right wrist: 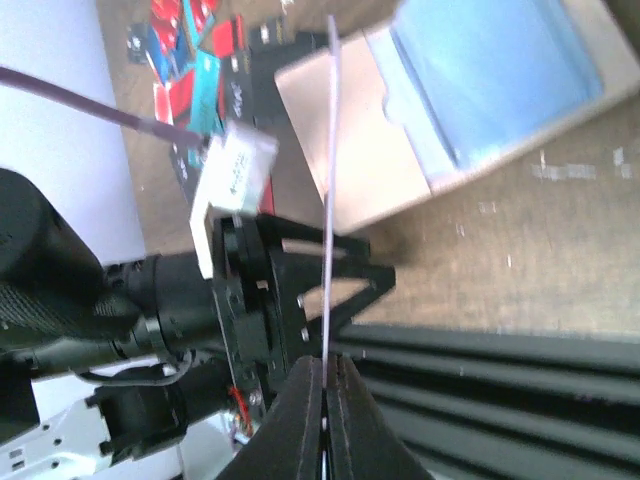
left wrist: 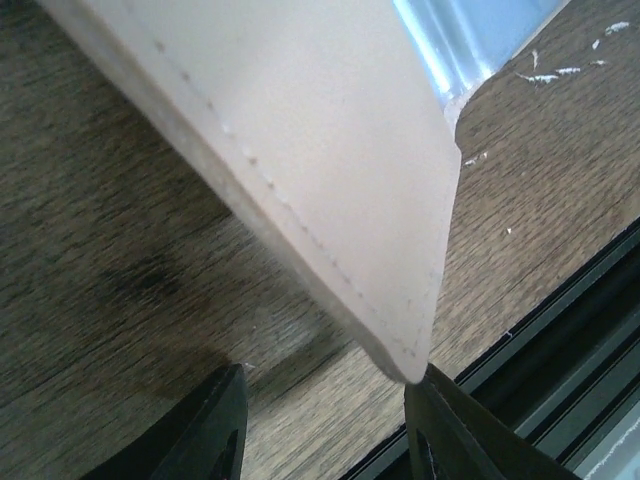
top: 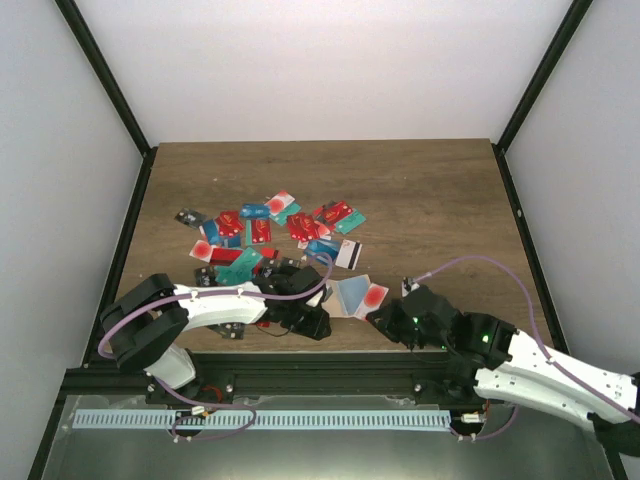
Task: Put the credit cards into the card holder
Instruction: Pick up the credit card from the center of the board, then insert the credit card into the card holder.
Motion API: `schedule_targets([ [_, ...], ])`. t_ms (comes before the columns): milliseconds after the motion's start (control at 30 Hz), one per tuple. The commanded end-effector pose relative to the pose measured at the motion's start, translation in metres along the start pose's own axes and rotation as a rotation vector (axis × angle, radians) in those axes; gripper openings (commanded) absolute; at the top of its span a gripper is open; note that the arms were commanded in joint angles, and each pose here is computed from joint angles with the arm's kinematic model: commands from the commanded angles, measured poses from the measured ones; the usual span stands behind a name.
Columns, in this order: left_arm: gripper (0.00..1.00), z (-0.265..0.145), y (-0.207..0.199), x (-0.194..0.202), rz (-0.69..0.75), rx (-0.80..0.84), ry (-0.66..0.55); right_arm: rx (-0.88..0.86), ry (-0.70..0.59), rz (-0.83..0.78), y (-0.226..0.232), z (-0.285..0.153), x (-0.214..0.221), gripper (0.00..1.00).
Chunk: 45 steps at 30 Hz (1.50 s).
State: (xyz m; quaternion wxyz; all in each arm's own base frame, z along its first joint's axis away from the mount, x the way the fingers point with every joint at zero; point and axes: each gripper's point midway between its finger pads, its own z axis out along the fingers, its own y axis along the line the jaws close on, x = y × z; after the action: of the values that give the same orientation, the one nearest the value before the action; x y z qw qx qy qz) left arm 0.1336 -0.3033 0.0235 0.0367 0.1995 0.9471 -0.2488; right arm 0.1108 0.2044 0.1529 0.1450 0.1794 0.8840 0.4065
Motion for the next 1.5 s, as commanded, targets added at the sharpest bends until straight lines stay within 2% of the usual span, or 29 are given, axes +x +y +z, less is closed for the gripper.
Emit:
schedule_targets([
  [0, 0.46, 0.004, 0.011, -0.005, -0.042, -0.062, 0.001, -0.112, -0.022, -0.179, 0.041, -0.006, -0.028, 0.01],
  [233, 0.46, -0.022, 0.005, -0.005, -0.078, -0.056, -0.037, -0.182, 0.068, -0.31, 0.055, 0.009, -0.06, 0.01],
  [433, 0.56, -0.072, 0.0, -0.009, -0.028, -0.084, -0.092, -0.229, 0.125, -0.371, 0.058, 0.02, -0.069, 0.01],
  [533, 0.62, -0.103, -0.007, -0.024, 0.036, -0.091, -0.16, -0.26, 0.142, -0.369, 0.053, 0.023, -0.07, 0.01],
  [633, 0.63, -0.133, -0.005, -0.042, 0.076, -0.138, -0.245, -0.317, 0.166, -0.38, 0.051, 0.023, -0.068, 0.01],
  [667, 0.68, -0.14, -0.005, -0.046, 0.087, -0.135, -0.264, -0.33, 0.176, -0.38, 0.049, 0.024, -0.068, 0.01],
  [733, 0.83, -0.152, -0.002, -0.054, 0.077, -0.126, -0.298, -0.358, 0.192, -0.383, 0.047, 0.023, -0.068, 0.01],
  [800, 0.85, -0.162, -0.008, -0.064, 0.053, -0.039, -0.313, -0.379, 0.201, -0.385, 0.047, 0.02, -0.07, 0.01],
  [933, 0.82, -0.185, -0.048, -0.084, 0.073, 0.265, -0.367, -0.465, 0.219, -0.438, 0.064, 0.01, -0.07, 0.01],
  [1167, 0.66, -0.215, -0.094, -0.095, 0.132, 0.624, -0.399, -0.629, 0.308, -0.486, 0.091, -0.01, -0.057, 0.01],
  [1300, 0.61, -0.214, -0.096, -0.098, 0.134, 0.658, -0.404, -0.684, 0.335, -0.494, 0.099, -0.017, -0.052, 0.01],
  [1467, 0.48, -0.205, -0.097, -0.098, 0.122, 0.692, -0.381, -0.723, 0.343, -0.498, 0.104, -0.023, -0.05, 0.01],
])
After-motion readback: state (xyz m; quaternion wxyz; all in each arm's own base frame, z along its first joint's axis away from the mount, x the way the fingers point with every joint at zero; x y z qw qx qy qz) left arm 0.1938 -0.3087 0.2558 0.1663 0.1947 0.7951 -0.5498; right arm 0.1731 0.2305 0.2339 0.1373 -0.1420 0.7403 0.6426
